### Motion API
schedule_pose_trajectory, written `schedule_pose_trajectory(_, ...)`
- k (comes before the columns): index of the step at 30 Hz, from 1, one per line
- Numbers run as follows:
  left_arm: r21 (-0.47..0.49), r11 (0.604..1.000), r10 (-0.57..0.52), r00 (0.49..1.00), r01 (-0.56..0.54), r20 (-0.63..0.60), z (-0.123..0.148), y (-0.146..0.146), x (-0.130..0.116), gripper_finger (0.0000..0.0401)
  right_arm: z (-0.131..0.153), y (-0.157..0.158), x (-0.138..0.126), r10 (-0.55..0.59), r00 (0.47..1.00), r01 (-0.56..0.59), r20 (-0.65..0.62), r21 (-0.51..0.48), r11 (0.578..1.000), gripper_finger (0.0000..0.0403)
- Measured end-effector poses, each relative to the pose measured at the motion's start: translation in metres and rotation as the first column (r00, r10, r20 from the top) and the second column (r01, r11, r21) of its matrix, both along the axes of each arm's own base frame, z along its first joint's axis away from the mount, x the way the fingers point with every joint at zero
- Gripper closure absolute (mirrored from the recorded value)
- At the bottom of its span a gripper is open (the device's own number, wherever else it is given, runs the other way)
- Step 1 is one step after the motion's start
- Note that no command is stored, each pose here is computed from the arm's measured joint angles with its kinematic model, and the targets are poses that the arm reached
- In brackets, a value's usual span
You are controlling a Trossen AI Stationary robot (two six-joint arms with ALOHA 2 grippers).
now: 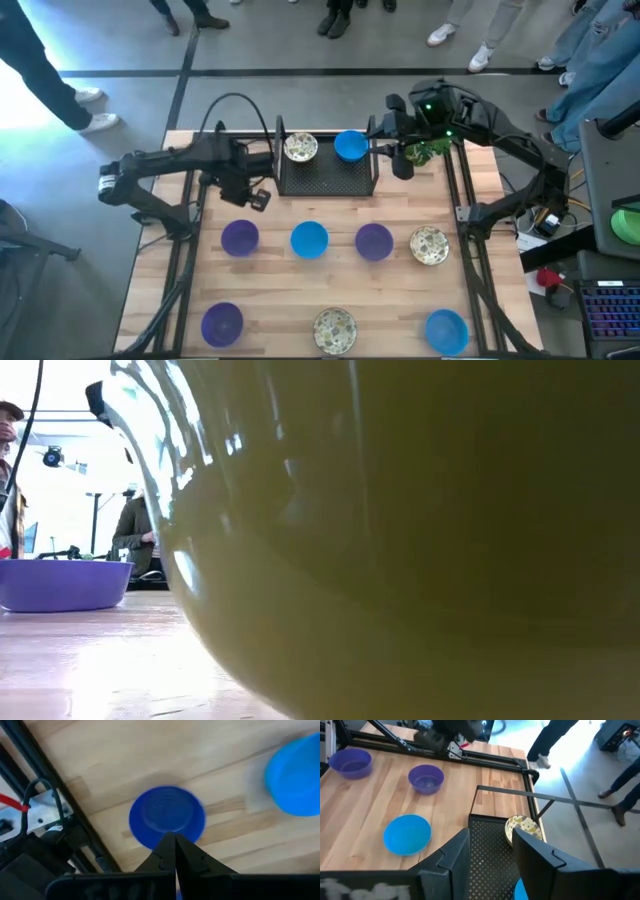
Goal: Pick & Place Mini bowls
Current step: Put the top left purple bowl on the shelf
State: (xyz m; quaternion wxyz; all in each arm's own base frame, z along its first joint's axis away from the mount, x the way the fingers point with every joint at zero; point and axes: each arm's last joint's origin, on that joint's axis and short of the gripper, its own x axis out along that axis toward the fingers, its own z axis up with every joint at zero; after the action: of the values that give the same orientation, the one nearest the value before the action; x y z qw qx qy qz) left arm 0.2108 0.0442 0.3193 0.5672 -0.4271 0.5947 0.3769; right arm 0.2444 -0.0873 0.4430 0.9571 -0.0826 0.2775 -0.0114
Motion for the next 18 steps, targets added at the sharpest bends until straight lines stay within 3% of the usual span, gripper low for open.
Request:
schedule_pose_trajectory(9,-0.073,0.997,-0.024,0.999,0.022,-0.021,-0.031,-0.002,0.002,0.0350,0.004,0.002,-0.006,0.005,1.000,-0.005,0.015,-0.017,1.000,0.0257)
schedule_pose_trajectory(18,-0.064,0.994,0.091,0.993,-0.086,0.078,-0.052,-0.004,0.015,0.0323,0.004,0.002,-0.006,0.008,1.000,-0.008,0.011,-0.021,1.000,0.0257)
